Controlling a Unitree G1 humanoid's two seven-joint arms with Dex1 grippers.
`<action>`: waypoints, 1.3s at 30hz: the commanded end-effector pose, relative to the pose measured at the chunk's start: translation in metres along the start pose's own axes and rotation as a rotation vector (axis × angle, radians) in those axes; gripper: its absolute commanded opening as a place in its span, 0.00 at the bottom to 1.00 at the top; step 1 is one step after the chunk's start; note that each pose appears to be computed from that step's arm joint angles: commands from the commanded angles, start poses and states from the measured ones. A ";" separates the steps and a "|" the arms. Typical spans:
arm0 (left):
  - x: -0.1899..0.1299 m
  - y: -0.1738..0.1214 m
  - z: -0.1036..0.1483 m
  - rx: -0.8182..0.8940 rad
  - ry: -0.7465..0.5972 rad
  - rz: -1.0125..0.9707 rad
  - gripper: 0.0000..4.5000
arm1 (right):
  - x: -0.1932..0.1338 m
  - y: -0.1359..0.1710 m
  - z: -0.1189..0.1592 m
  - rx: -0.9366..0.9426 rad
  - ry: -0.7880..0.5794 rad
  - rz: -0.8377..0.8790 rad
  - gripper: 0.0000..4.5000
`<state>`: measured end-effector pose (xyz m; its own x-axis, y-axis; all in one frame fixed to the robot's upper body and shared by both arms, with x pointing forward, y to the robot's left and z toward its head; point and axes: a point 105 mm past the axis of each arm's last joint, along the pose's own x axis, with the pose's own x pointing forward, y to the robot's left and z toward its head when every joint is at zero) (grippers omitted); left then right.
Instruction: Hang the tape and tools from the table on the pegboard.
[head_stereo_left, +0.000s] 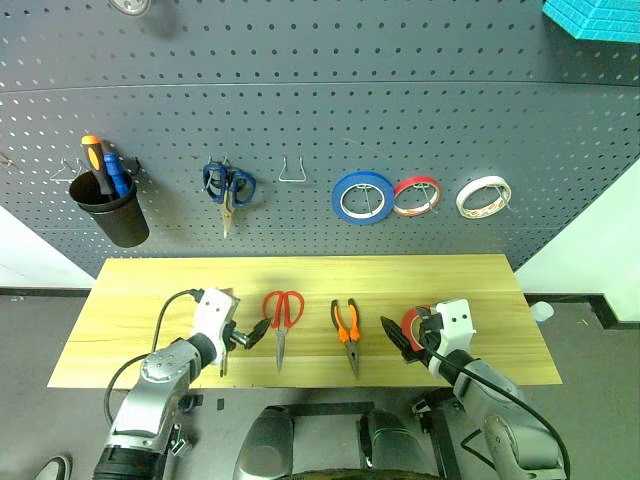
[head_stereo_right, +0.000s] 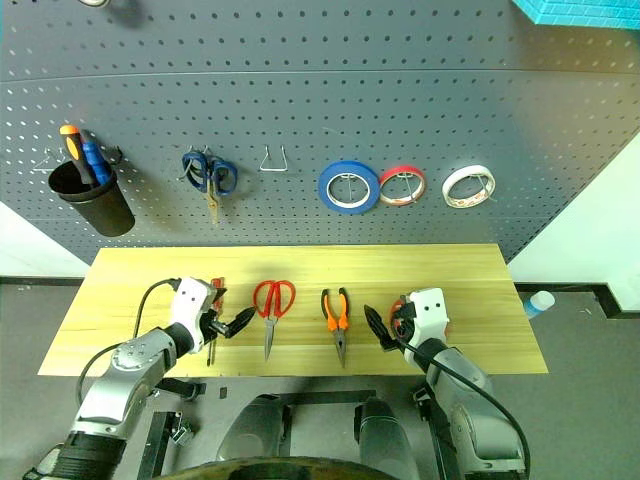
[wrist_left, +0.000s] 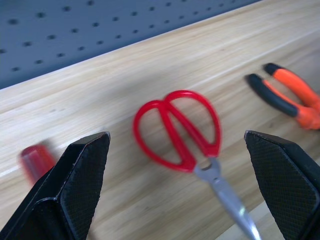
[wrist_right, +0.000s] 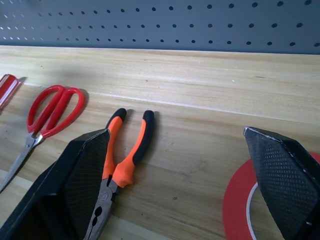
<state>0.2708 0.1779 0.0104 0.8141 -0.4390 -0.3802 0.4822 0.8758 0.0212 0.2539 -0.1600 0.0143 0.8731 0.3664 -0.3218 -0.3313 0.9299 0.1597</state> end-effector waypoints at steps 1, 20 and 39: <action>-0.010 0.000 0.004 0.029 -0.015 -0.012 1.00 | -0.006 -0.006 0.008 -0.029 -0.035 -0.038 0.99; 0.017 -0.054 0.022 0.090 -0.021 -0.346 1.00 | 0.030 0.014 0.002 -0.050 0.008 -0.065 0.99; 0.002 -0.071 0.017 0.075 0.016 -0.401 1.00 | 0.017 0.001 -0.003 -0.110 0.056 -0.227 0.99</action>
<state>0.2434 0.1123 0.0148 0.5477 -0.7297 -0.4093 0.7764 0.6256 -0.0765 0.2677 -0.1527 -0.0044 0.8955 0.1561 -0.4168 -0.1775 0.9840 -0.0129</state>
